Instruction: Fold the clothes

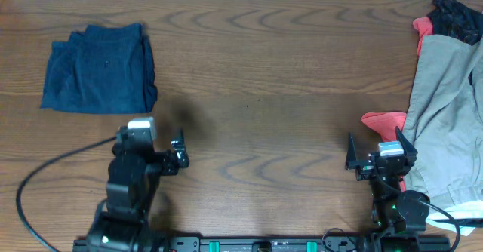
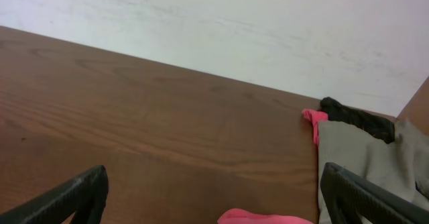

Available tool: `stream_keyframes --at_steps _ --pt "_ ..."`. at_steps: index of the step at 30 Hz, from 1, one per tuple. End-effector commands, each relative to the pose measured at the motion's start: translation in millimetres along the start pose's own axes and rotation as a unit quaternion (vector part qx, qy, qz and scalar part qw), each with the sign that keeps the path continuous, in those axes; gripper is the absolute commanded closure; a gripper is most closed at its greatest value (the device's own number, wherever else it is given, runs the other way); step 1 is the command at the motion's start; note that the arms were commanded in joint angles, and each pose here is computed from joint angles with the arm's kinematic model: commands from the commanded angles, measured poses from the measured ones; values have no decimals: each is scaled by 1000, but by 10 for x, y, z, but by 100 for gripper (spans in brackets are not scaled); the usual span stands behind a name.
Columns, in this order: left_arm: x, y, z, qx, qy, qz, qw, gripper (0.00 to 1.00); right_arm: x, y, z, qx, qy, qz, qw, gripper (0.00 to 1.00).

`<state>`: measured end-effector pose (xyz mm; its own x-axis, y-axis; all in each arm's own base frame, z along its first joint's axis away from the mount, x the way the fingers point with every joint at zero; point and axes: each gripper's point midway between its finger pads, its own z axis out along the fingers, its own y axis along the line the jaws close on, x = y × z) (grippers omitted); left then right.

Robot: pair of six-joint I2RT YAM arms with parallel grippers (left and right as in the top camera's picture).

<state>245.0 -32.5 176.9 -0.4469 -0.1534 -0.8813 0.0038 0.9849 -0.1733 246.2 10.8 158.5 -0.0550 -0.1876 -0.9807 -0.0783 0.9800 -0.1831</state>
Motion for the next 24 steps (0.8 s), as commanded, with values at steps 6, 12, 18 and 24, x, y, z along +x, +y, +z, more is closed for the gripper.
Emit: stream_keyframes --at_steps 6,12,18,24 --pt "53 189 -10 0 -131 -25 991 2 -3 10 -3 -3 -2 -7 1000 1" --pt "25 297 2 -6 -207 -35 978 2 -3 10 -3 -3 -2 -6 1000 1" --pt "-41 426 -9 -29 -235 -40 971 2 -3 10 -3 -3 -2 -6 1000 1" --pt "129 489 65 -43 -198 -41 978 2 -3 10 -3 -3 -2 -7 1000 1"
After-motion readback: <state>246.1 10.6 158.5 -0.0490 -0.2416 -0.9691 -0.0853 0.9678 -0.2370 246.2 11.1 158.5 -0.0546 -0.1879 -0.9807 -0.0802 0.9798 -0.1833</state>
